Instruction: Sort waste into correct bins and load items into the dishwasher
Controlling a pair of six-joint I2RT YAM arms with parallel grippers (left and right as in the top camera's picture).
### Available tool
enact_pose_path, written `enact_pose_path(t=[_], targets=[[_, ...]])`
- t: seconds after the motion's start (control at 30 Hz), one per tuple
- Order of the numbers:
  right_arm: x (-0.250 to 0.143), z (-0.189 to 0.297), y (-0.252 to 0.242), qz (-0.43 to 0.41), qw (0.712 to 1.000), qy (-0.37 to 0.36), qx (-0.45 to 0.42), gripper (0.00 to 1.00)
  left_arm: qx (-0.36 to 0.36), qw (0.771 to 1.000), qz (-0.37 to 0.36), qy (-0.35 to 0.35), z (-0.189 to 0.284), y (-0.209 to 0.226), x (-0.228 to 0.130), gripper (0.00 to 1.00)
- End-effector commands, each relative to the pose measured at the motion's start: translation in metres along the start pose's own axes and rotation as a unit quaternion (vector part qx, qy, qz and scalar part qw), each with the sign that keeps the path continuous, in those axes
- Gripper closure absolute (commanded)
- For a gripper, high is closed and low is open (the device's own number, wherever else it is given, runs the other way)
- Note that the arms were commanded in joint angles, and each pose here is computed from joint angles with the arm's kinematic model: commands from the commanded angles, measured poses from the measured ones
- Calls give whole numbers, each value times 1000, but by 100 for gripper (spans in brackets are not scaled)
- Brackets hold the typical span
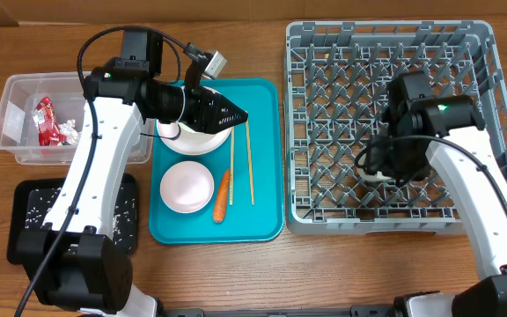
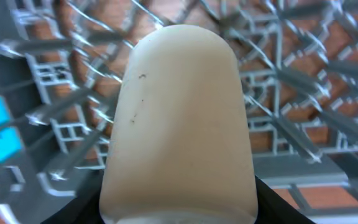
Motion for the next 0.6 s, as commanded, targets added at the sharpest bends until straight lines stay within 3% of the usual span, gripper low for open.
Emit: enact_pose_path(t=[0.0, 0.57], targets=[[10, 15, 8, 13, 999, -23, 21, 62, 2, 1000, 8, 6, -4, 1, -1, 51], [-3, 1, 4, 11, 1000, 12, 13, 63, 2, 1000, 8, 6, -4, 1, -1, 52]])
Point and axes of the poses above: each gripper's point midway between its finger pads, its own z axis back along the fingers, its own y axis along the line the jaws close on, x = y × z, the point moved 6 cm from there along z, back along the fingers, and after that the axes turned 3 degrees about z, right-handed, at the moved point
